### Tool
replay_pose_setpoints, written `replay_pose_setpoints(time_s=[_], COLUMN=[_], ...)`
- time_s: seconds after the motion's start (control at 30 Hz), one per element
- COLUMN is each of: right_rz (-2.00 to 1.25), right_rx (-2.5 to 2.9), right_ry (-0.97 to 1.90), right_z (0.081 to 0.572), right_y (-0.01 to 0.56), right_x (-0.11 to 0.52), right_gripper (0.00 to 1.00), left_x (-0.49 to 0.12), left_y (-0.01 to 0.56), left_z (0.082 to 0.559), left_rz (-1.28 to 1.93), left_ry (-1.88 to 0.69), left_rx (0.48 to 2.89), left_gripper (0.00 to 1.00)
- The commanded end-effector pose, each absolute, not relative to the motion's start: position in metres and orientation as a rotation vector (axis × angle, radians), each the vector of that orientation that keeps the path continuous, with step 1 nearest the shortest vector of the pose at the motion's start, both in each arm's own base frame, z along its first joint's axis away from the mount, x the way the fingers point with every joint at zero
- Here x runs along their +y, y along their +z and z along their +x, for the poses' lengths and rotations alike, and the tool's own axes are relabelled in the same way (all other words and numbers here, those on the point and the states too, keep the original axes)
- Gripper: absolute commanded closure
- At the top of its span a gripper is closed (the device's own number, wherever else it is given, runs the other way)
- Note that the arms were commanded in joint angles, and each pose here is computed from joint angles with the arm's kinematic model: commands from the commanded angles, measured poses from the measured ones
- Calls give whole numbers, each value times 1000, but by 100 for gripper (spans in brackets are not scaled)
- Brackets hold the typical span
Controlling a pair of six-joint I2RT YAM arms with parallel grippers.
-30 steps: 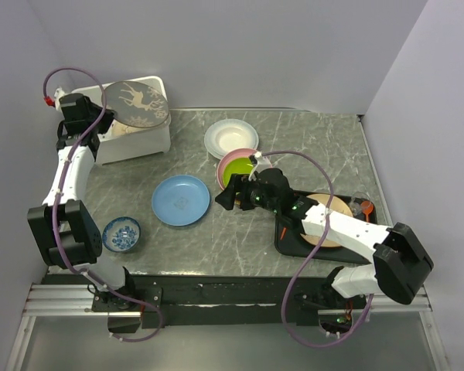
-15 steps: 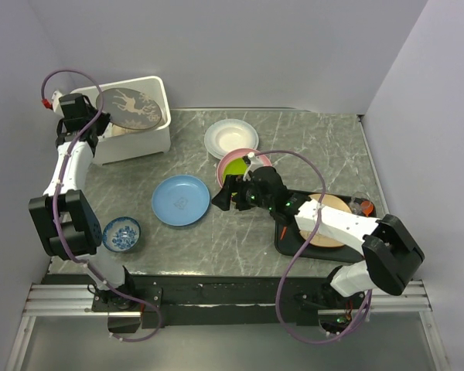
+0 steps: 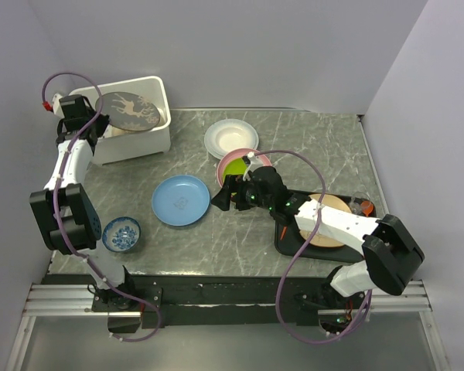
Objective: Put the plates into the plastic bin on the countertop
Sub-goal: Place the plate in the plastic bin.
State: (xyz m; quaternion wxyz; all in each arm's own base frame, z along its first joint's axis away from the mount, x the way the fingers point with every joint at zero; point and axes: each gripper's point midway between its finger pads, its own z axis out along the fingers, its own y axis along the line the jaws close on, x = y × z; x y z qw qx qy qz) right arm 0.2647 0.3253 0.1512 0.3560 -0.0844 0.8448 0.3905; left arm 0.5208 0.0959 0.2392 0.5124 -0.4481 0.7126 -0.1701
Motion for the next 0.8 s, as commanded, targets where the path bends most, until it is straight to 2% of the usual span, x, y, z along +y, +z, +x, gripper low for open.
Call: replay_pose_setpoints(time_s=[0.0,0.43,0.77], right_rz=[-224,-234,-236], right_rx=[2104,2116,2111], right_ry=[1044,1031,1046], right_z=[275,275,277], right_y=[175,172,175], right_x=[333,333,336], right_gripper=[9,9,9], left_x=[98,105,109], left_y=[322,301,317], left_z=[543,558,579], left_rz=[-942,-967,-933], left_ry=[-509,-539,-558], left_rx=[1512,1540,1508], left_gripper=[99,99,99])
